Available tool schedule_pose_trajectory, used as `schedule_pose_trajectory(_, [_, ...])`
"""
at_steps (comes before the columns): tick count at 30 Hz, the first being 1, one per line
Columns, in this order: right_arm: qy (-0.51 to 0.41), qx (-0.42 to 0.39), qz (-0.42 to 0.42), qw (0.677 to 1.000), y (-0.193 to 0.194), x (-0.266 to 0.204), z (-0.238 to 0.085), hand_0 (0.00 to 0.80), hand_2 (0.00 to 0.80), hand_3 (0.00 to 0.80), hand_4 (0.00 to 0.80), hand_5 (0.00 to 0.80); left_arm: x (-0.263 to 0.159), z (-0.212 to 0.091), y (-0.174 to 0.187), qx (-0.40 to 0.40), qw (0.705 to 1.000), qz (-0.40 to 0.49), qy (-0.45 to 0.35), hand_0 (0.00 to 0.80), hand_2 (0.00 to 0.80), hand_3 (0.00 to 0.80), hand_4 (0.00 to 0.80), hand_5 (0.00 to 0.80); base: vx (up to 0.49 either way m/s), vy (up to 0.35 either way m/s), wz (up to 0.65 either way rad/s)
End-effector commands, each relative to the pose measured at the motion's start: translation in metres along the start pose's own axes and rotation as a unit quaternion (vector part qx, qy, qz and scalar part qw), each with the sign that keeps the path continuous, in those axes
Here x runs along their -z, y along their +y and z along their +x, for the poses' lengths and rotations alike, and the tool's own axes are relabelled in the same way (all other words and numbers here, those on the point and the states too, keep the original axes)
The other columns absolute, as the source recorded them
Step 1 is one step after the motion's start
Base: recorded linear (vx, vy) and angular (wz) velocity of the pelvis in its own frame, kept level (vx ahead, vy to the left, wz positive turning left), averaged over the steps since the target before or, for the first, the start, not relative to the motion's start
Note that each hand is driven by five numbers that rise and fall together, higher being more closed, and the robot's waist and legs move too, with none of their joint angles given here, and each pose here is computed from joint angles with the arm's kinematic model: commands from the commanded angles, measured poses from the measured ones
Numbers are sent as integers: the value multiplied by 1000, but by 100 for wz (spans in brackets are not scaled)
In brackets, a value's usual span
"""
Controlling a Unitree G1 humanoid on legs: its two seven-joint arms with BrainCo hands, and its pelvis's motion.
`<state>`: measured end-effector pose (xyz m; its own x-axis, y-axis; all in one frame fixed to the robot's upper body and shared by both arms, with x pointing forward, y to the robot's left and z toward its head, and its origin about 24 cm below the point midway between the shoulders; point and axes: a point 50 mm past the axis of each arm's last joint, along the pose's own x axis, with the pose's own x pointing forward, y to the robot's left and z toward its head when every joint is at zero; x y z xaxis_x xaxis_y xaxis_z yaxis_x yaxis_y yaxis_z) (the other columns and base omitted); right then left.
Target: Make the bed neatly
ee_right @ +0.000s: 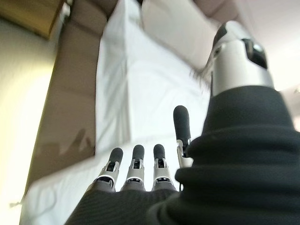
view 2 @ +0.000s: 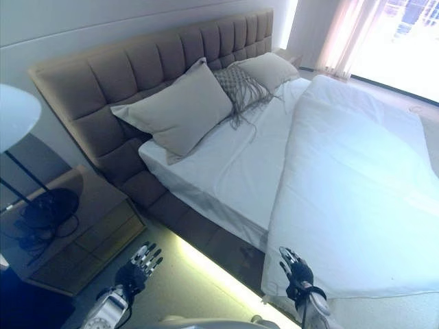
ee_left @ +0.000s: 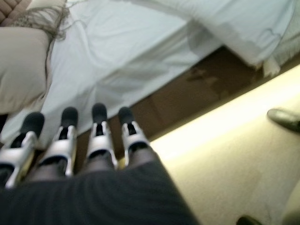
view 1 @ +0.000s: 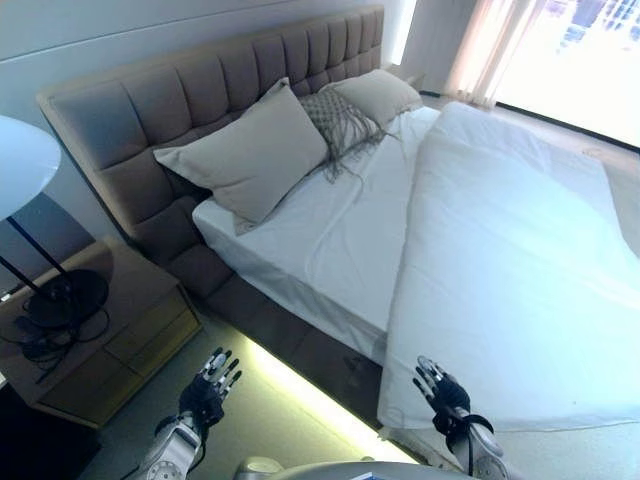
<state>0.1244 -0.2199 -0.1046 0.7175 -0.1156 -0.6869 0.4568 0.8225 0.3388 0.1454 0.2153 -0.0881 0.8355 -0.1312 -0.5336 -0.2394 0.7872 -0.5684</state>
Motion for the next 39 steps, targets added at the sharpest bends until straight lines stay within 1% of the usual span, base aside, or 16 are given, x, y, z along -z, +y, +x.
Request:
schedule_pose_trajectory(1, [-67,0,27,997,-3,-28,1,0,0,0,0,0,-15,11,-21,66,997,-4,-26,0,0,0,0,0,39,49,55])
schedule_pose_trajectory(5, [-93,-6,24,995,4,-33,4,0,0,0,0,0,-18,20,-37,105,994,18,-25,0,0,0,0,0,-8,160,45])
schedule_pose_trajectory(7, [-98,-18,36,994,9,-34,8,0,0,0,0,0,-21,21,-40,112,993,38,-26,0,0,0,0,0,4,230,9])
schedule_pose_trajectory(9, [-83,-40,54,994,17,-25,4,0,0,0,0,0,-26,16,-33,90,994,56,-35,0,0,0,0,0,35,205,-12])
schedule_pose_trajectory(13, [-32,-54,35,997,20,-2,-3,0,0,0,0,0,-41,11,-20,67,994,53,-65,0,0,0,0,0,70,-13,-24])
schedule_pose_trajectory(15, [-23,-60,33,997,19,4,-4,0,0,0,0,0,-45,10,-15,50,995,61,-69,0,0,0,0,0,52,-258,12])
schedule_pose_trajectory(18, [-27,-75,27,996,21,1,0,0,0,0,0,0,-47,10,-9,33,996,57,-67,0,0,0,0,0,2,-427,15])
schedule_pose_trajectory(22, [-30,-99,-4,995,26,-15,6,0,0,0,0,0,-51,10,-6,15,996,42,-77,0,0,0,0,0,-60,-584,-47])
schedule_pose_trajectory(25, [-22,-116,-36,992,32,-21,7,0,0,0,0,0,-52,2,2,-11,995,42,-88,0,0,0,0,0,-134,-620,-33])
schedule_pose_trajectory(26, [-21,-104,-42,994,33,-23,6,0,0,0,0,0,-47,0,5,-25,996,3,-82,0,0,0,0,0,-147,-573,-12])
schedule_pose_trajectory(27, [-29,-100,-31,994,33,-26,3,0,0,0,0,0,-44,1,3,-16,997,-14,-75,0,0,0,0,0,-134,-423,-3])
schedule_pose_trajectory(28, [-32,-99,-26,994,32,-27,2,0,0,0,0,0,-43,1,2,-13,997,-18,-72,0,0,0,0,0,-129,-277,12])
schedule_pose_trajectory(30, [-55,-71,23,996,23,-29,-5,0,0,0,0,0,-35,6,-9,29,999,11,-45,0,0,0,0,0,-178,-316,43])
schedule_pose_trajectory(32, [-61,-50,27,996,19,-30,-2,0,0,0,0,0,-24,11,-21,51,998,-2,-33,0,0,0,0,0,-142,-215,101])
schedule_pose_trajectory(35, [-60,-55,21,997,22,-30,2,0,0,0,0,0,-17,5,-14,36,999,-5,-31,0,0,0,0,0,16,-47,36])
schedule_pose_trajectory(39, [-54,-36,43,997,12,-23,-3,0,0,0,0,0,-15,-2,-12,31,999,9,-33,0,0,0,0,0,169,88,-9])
